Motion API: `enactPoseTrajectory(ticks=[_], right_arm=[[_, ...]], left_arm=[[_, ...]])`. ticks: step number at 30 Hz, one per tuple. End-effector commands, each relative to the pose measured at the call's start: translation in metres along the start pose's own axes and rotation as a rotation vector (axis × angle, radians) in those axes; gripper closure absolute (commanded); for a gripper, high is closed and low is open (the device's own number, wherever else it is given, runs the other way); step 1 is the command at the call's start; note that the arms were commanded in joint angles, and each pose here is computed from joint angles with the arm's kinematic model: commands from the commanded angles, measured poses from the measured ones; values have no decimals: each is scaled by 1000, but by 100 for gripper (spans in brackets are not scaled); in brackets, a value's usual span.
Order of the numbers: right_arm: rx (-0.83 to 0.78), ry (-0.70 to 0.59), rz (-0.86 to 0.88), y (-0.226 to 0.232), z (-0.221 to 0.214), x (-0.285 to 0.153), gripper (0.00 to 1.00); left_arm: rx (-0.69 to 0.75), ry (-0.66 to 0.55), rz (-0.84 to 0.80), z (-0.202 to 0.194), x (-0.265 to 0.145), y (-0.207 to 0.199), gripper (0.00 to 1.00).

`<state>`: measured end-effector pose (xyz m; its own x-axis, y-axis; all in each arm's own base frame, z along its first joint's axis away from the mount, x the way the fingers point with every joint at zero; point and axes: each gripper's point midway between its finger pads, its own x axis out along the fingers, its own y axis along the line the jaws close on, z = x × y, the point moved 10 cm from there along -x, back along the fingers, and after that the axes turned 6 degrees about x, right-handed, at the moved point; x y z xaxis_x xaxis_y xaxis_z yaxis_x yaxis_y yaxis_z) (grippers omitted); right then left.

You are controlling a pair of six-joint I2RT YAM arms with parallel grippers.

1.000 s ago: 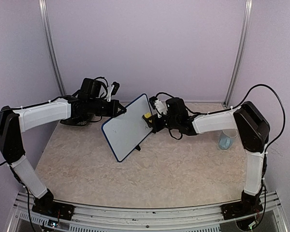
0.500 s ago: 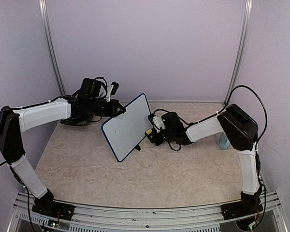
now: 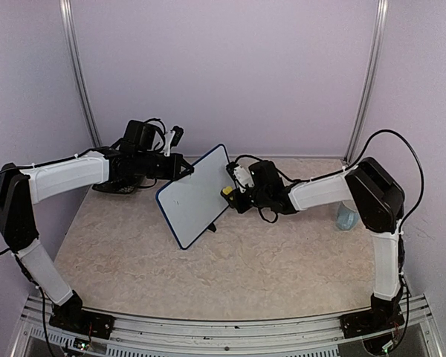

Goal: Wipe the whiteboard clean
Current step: Erase the whiteboard at the center of the board.

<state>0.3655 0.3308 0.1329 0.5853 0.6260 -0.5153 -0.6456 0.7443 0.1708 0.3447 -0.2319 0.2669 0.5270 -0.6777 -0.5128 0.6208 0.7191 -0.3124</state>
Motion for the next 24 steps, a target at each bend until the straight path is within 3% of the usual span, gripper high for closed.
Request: enactPoseTrajectory(ticks=[1,14,24], right_arm=[[-35,-68,-11,3,34,-4,100],[27,120,-19,-18,-45,34,100],[29,140,-26,-21,-54,31,100]], left_arm=[[-31,156,-70,-28,10,-9,100],[-32,153,-74,-27,9,-8,100],[-35,158,-71,-29,10,-7,100]])
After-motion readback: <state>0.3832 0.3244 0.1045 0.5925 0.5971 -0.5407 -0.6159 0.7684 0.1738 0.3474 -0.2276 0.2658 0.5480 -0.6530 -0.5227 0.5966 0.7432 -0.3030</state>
